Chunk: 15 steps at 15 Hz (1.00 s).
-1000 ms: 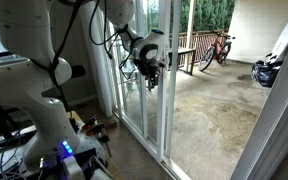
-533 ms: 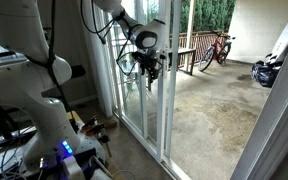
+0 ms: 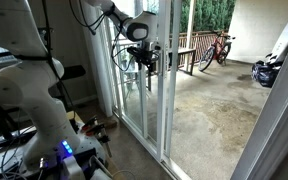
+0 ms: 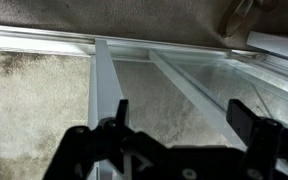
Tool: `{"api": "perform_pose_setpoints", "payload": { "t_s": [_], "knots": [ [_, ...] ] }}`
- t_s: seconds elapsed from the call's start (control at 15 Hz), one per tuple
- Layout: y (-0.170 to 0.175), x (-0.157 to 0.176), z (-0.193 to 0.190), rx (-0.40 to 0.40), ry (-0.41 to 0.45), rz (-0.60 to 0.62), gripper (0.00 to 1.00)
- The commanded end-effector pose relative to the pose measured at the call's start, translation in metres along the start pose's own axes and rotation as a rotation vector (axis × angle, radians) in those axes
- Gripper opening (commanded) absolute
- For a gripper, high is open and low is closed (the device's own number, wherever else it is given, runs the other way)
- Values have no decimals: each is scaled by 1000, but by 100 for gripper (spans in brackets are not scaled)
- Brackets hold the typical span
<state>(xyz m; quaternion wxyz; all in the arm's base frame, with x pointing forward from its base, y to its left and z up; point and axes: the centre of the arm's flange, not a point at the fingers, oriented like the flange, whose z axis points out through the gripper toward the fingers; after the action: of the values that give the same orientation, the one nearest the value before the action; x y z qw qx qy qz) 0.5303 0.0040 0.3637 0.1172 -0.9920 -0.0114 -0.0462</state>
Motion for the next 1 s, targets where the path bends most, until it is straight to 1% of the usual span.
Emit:
{"api": "perform_pose_setpoints", "payload": {
  "t_s": [0.0, 0.33, 0.67, 0.93],
  "knots": [
    [-6, -22, -13, -45, 59, -32, 100],
    [-19, -29, -14, -78, 128, -58, 100],
    [-38, -22, -14, -69, 195, -82, 100],
    [-58, -23, -11, -80, 238, -124, 100]
  ]
}}
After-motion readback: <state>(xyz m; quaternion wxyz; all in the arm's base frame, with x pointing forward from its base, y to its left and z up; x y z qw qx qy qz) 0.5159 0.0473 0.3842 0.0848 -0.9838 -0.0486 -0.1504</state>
